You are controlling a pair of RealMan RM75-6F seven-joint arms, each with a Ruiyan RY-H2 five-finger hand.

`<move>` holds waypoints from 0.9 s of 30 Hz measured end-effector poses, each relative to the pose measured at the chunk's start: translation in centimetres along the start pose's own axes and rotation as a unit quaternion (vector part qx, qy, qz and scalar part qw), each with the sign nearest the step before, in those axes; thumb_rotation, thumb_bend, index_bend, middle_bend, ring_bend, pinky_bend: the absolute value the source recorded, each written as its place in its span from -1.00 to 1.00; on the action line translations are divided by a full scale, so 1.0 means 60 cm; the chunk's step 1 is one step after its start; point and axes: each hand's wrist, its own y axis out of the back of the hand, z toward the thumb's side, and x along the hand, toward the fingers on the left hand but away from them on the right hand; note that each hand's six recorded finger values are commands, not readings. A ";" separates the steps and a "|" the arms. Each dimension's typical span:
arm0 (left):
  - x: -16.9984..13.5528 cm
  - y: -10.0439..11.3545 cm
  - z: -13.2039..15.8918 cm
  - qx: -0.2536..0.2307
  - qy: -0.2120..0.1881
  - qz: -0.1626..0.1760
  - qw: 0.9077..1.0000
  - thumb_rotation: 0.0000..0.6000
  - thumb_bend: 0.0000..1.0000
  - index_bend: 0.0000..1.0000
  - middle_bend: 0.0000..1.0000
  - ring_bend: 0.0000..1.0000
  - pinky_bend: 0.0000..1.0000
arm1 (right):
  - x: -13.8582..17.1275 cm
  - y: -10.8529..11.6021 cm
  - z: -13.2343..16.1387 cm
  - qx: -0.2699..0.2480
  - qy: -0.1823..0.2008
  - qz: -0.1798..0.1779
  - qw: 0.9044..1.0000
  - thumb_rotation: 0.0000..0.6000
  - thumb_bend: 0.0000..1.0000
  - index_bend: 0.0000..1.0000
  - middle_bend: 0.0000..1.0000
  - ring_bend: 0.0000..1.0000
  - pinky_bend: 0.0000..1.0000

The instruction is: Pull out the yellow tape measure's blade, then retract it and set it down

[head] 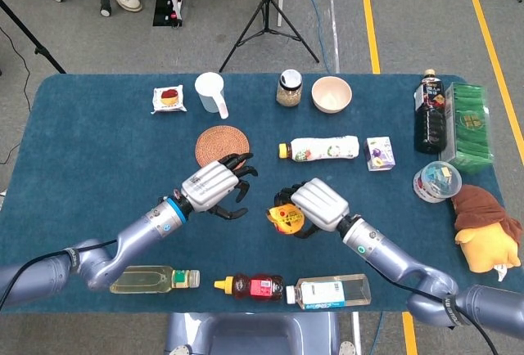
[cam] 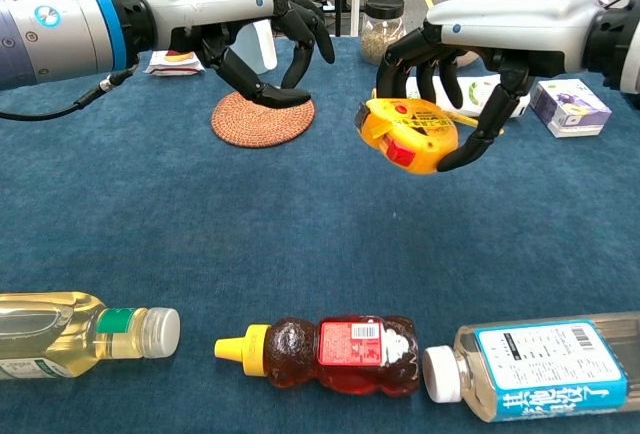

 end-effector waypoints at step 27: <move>0.011 -0.009 0.014 -0.084 -0.011 0.007 0.996 0.44 -0.74 0.01 -0.54 -0.98 -0.78 | -0.009 0.002 0.011 -0.035 0.008 0.000 0.999 1.00 -0.61 -0.02 0.01 0.03 0.00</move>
